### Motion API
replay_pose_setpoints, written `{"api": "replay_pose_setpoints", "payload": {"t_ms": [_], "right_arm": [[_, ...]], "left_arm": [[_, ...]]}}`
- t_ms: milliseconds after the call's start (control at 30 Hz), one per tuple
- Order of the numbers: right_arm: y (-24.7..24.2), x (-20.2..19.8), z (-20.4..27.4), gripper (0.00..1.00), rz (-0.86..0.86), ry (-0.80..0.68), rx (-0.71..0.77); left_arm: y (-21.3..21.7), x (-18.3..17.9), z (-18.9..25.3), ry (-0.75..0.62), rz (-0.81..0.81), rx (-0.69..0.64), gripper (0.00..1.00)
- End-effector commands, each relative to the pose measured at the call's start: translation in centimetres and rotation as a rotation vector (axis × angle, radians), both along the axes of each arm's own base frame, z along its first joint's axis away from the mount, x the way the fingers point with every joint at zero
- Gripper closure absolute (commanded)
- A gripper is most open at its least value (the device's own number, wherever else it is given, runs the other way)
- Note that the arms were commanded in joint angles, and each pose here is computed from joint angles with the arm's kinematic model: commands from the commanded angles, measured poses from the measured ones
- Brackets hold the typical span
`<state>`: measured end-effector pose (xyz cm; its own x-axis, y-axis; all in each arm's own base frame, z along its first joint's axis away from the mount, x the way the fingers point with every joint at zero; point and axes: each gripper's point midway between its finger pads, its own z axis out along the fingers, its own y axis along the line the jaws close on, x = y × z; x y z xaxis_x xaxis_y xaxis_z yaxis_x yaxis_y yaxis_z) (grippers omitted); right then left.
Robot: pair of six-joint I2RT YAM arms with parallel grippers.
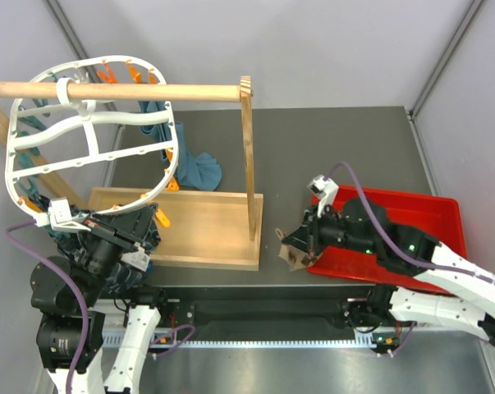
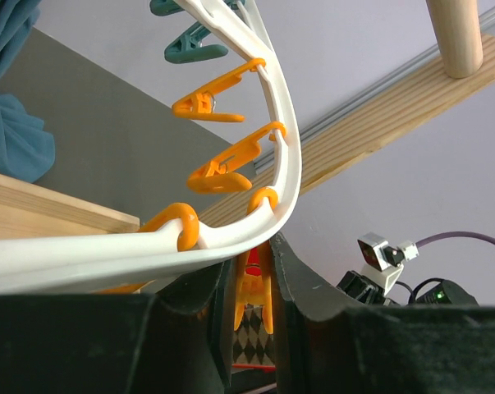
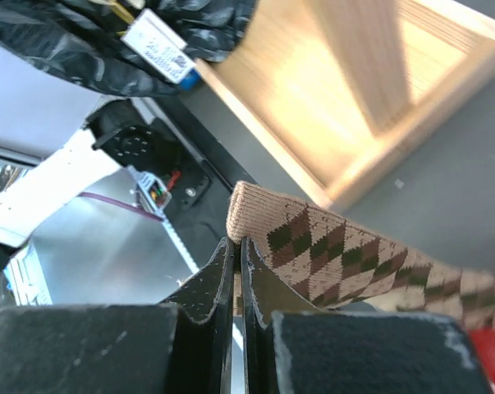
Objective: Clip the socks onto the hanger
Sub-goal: Clamp the sock onto the hanger.
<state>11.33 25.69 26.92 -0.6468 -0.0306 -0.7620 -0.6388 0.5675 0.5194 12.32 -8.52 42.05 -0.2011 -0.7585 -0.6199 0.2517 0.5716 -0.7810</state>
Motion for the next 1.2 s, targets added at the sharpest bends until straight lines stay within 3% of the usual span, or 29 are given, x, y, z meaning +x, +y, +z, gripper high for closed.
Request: {"api": "replay_pose_setpoints", "payload": {"t_ms": [0, 300, 467, 700, 1167], "right_arm": [[3.5, 0.3, 6.4, 1.00, -0.002, -0.082, 0.194], [12.2, -0.5, 11.1, 1.00, -0.017, -0.068, 0.286], [14.9, 0.2, 13.2, 1.00, -0.101, 0.004, 0.355], [19.1, 1.8, 12.1, 1.00, -0.210, 0.132, 0.309], [21.9, 0.5, 13.2, 1.00, -0.171, 0.196, 0.358]], "left_arm": [[-1.3, -1.0, -0.6, 0.024, -0.091, 0.009, 1.00], [-1.3, -1.2, -0.2, 0.013, -0.091, 0.009, 1.00], [-1.3, -1.7, 1.0, -0.073, -0.090, 0.040, 1.00], [-0.8, -1.8, 1.5, -0.128, -0.060, 0.075, 1.00], [-0.2, -0.5, 0.1, -0.133, -0.027, 0.161, 1.00]]}}
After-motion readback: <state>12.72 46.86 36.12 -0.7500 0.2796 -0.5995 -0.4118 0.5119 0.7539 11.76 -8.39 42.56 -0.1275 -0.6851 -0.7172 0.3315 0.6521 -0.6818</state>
